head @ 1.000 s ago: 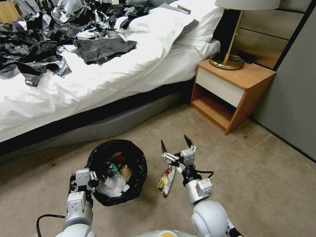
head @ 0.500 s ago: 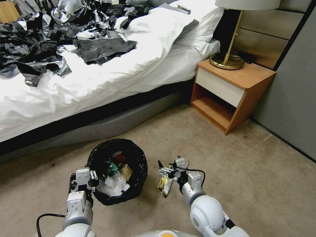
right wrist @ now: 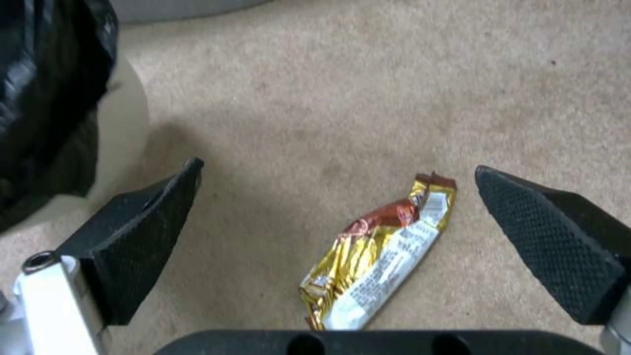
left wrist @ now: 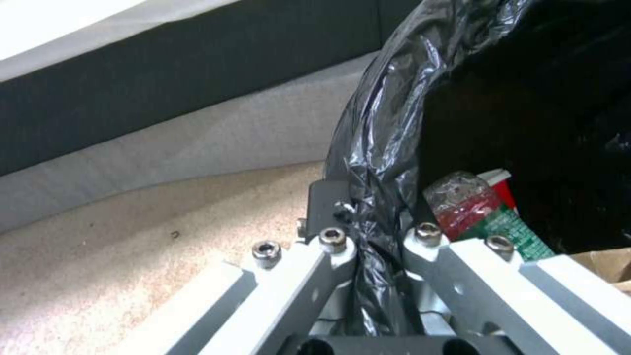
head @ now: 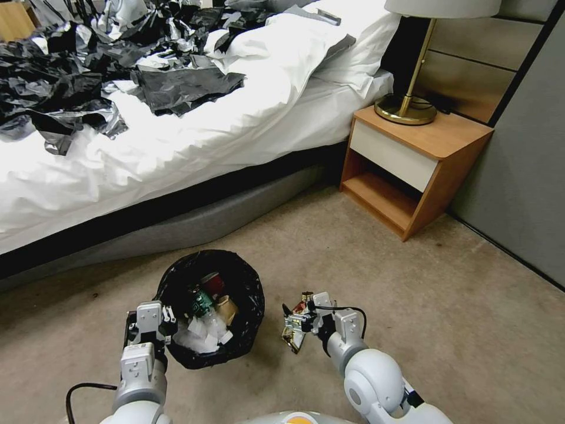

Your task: Pick up the trash bin, then pick up the garbage from the floor and place it into the trash bin.

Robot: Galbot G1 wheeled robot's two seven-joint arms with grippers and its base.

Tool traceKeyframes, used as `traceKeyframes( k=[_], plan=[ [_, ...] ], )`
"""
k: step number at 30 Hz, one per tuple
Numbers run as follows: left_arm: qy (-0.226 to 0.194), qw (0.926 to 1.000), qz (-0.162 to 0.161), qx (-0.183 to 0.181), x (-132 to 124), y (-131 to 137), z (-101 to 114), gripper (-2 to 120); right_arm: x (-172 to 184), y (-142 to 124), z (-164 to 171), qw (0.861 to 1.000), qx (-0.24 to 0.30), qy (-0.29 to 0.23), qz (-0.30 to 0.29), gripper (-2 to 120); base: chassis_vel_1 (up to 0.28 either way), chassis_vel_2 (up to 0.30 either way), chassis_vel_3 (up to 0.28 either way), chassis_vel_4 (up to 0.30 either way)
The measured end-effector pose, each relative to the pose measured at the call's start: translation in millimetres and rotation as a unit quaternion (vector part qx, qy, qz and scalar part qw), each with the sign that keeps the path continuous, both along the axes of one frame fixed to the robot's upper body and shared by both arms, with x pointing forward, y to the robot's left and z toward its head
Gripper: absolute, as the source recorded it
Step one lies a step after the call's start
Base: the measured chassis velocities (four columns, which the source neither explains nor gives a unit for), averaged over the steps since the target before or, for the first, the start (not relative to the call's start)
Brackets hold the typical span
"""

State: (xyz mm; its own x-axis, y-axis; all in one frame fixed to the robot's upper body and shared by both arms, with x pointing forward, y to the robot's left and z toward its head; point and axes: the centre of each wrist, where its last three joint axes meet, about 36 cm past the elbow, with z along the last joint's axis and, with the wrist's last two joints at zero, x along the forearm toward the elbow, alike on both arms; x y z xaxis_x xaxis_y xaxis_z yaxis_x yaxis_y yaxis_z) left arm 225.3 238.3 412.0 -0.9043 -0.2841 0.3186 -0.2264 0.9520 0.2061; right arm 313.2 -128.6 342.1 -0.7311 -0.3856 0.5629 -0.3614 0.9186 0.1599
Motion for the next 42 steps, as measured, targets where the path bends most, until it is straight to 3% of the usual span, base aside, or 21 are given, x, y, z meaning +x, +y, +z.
traceKeyframes(
  k=[10, 27, 42],
  plan=[
    [-0.001, 1.0000, -0.002, -0.001, 1.8, -2.4, -0.5, 1, 2.6, -4.0, -11.4, 0.999, -0.007, 0.035, 0.000, 100, 0.000, 0.000, 0.000, 0.000],
    [0.001, 1.0000, -0.001, -0.001, 0.9, -1.4, -1.6, 1, 11.8, 1.5, -32.6, 0.998, -0.019, 0.051, 0.002, 100, 0.000, 0.000, 0.000, 0.000],
    [0.003, 1.0000, 0.000, 0.001, -0.4, -2.1, -2.2, 1, 46.3, 14.1, -88.0, 0.997, -0.030, 0.068, -0.020, 100, 0.000, 0.000, 0.000, 0.000]
  ],
)
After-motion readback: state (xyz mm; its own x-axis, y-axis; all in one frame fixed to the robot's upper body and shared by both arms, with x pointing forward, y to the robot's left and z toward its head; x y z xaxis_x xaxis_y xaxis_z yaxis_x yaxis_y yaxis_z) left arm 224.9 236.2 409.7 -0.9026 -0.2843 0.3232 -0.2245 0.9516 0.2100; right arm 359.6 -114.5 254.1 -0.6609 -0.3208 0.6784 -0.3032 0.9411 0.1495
